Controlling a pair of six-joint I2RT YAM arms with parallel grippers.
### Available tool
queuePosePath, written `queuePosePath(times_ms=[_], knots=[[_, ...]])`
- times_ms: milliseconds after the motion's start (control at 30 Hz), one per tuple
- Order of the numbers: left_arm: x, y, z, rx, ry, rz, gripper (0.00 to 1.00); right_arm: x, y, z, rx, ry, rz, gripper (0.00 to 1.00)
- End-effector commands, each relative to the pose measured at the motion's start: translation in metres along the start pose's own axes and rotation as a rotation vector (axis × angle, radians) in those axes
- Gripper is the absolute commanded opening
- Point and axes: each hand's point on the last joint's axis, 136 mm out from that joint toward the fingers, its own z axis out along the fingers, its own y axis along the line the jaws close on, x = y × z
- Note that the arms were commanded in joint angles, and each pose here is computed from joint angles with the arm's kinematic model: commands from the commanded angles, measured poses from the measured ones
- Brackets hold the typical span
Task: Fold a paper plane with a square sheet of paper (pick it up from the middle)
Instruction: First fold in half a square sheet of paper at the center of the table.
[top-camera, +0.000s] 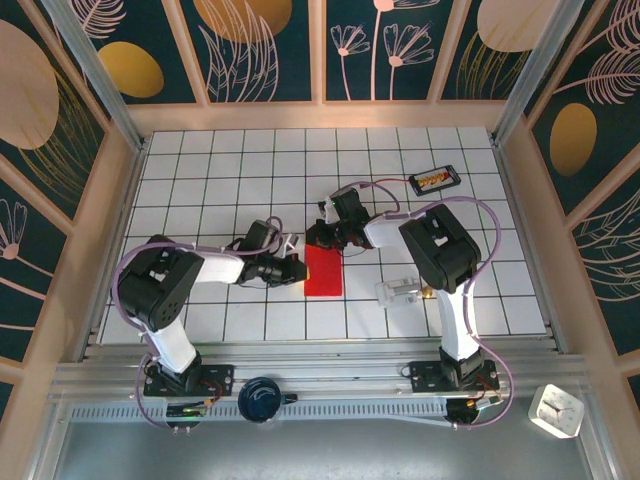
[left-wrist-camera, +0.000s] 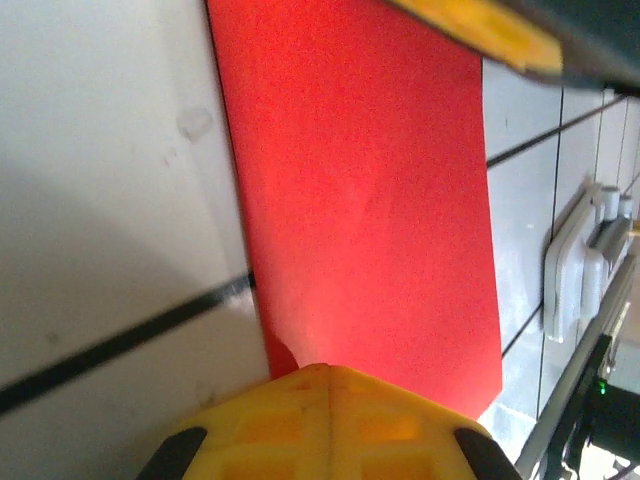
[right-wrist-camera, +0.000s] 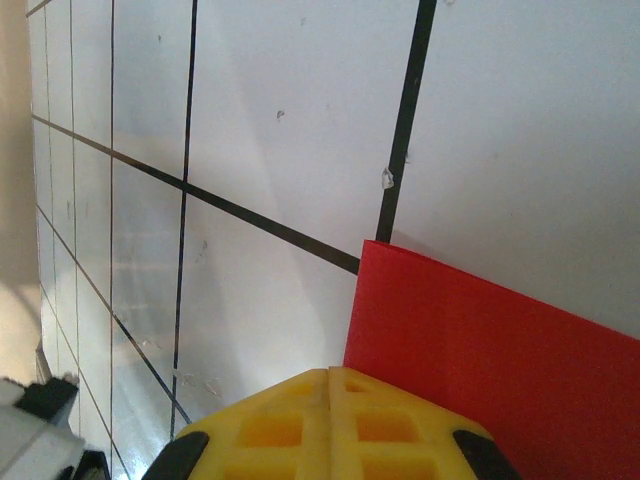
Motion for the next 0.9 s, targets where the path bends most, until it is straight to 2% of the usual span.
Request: queuePosePath(times_ms=[0,467,867], knots=[[0.046,0.013,0.002,-0.029,0.149,-0.049,0.00,0.032,-0.060,0.013,0.163,0.067,0.101,0.04],[0.086,0.027,-0.002,-0.055,0.228,-0.081,0.00,0.033,-0.063,0.012,0.174,0.066,0.109,0.04],[0.096,0.023,-0.014,-0.082,0.254,-0.029,0.00,0.032,-0.062,0.012,0.176,0.066,0.109,0.04]])
